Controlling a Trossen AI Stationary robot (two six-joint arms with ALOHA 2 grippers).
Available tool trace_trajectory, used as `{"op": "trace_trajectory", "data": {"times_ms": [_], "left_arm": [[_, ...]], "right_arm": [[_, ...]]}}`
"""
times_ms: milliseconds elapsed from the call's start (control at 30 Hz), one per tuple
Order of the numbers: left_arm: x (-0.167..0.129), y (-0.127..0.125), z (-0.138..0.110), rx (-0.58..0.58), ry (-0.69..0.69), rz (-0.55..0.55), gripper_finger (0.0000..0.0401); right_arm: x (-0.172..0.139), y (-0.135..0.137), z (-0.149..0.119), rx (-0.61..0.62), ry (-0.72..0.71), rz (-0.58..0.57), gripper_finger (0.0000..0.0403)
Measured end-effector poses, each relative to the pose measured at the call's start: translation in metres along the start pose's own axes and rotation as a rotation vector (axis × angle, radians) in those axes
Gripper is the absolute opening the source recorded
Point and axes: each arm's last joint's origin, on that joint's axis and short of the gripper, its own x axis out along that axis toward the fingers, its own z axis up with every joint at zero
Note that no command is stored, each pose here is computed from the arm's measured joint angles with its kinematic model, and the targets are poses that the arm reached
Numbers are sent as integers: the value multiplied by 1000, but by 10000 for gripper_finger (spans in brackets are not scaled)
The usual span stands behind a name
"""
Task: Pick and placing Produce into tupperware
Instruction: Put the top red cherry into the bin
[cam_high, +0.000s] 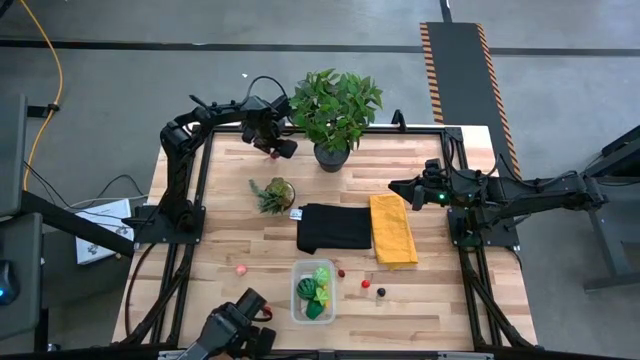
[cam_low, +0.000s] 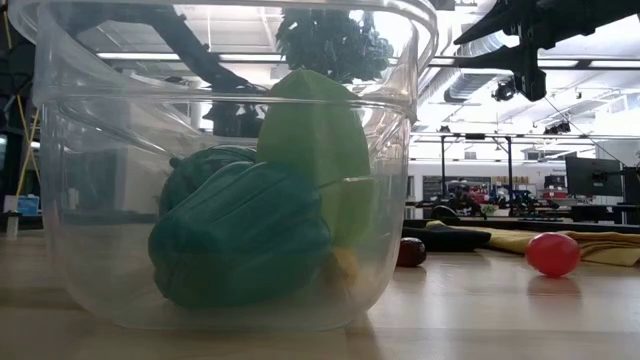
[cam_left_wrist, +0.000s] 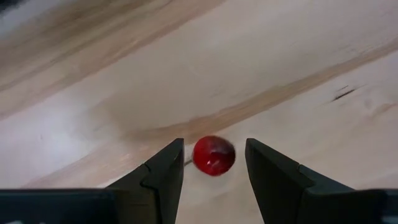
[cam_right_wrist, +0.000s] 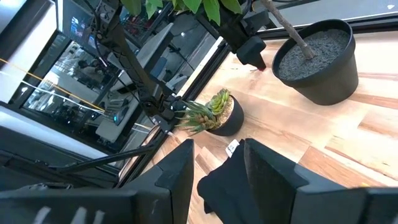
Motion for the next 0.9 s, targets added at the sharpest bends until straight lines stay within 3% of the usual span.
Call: {"op": "trace_trajectory", "data": {"times_ms": [900], "left_arm": [[0,0,0,0,-2,9,161]], "right_arm": [[0,0,0,-9,0,0,133]]}}
